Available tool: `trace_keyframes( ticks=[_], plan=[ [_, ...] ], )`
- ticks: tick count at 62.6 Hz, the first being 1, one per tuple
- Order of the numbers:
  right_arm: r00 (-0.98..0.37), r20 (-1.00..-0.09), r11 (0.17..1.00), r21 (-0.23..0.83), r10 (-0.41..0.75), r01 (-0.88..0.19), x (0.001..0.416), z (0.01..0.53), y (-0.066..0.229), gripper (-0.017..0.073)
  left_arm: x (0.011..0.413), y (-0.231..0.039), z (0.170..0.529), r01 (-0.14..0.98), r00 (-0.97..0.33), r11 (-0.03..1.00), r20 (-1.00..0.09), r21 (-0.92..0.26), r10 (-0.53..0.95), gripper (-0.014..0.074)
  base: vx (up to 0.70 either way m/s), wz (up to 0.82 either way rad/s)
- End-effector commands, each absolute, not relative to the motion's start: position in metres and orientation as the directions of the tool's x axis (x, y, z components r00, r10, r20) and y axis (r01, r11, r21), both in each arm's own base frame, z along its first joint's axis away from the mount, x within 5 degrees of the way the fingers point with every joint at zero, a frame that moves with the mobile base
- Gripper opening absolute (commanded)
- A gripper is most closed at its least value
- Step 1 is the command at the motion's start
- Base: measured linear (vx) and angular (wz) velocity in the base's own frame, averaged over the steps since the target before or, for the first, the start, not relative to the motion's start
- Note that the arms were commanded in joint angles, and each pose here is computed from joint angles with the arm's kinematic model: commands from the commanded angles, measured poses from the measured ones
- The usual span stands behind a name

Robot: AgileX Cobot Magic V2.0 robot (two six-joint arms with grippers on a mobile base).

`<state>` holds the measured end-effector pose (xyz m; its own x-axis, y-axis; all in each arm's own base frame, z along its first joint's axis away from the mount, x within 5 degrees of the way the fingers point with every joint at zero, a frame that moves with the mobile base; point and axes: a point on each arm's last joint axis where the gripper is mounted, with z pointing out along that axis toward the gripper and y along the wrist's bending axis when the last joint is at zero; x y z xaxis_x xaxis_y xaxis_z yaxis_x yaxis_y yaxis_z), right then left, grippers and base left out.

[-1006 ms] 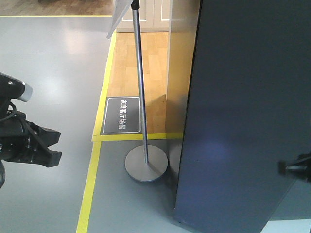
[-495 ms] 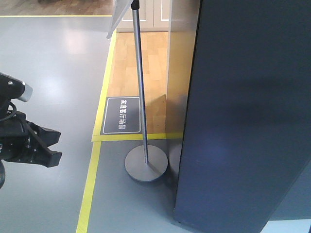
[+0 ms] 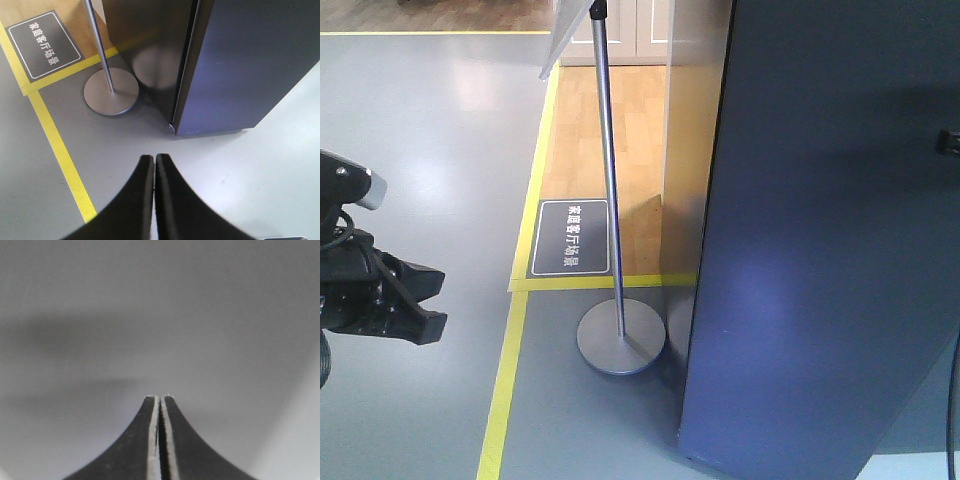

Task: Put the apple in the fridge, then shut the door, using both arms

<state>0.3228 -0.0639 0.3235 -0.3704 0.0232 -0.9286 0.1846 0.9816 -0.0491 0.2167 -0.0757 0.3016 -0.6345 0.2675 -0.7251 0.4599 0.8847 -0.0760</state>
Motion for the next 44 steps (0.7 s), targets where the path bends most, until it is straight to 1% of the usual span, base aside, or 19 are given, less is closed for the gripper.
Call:
trace_keyframes(
  ticks=[1,9,28,44],
  plan=[
    [-0.229,-0.972,0.98,-0.087,-0.046,0.177,0.337,0.354,-0.068,-0.0004,0.217,-0.075,0.319,0.445,-0.575,0.892,-0.787,-0.073,0.223,-0.0006,0.0,0.0],
    [-0.227,-0.971,0.979,-0.111,-0.071,0.17,0.362,0.352,-0.073,-0.0004,0.217,-0.075,0.319,0.445,-0.575,0.893,-0.788,-0.073,0.222,-0.0006,0.0,0.0],
    [-0.2,-0.977,0.979,-0.106,-0.071,0.173,0.408,0.352,-0.082,-0.0004,0.217,-0.075,0.319,0.445,-0.575,0.892,-0.787,-0.073,0.223,-0.0006,0.0,0.0],
    [-0.204,-0.978,0.98,-0.087,-0.05,0.179,0.41,0.353,-0.082,-0.0004,0.217,-0.075,0.319,0.445,-0.575,0.893,-0.787,-0.073,0.223,-0.0006,0.0,0.0]
  ],
)
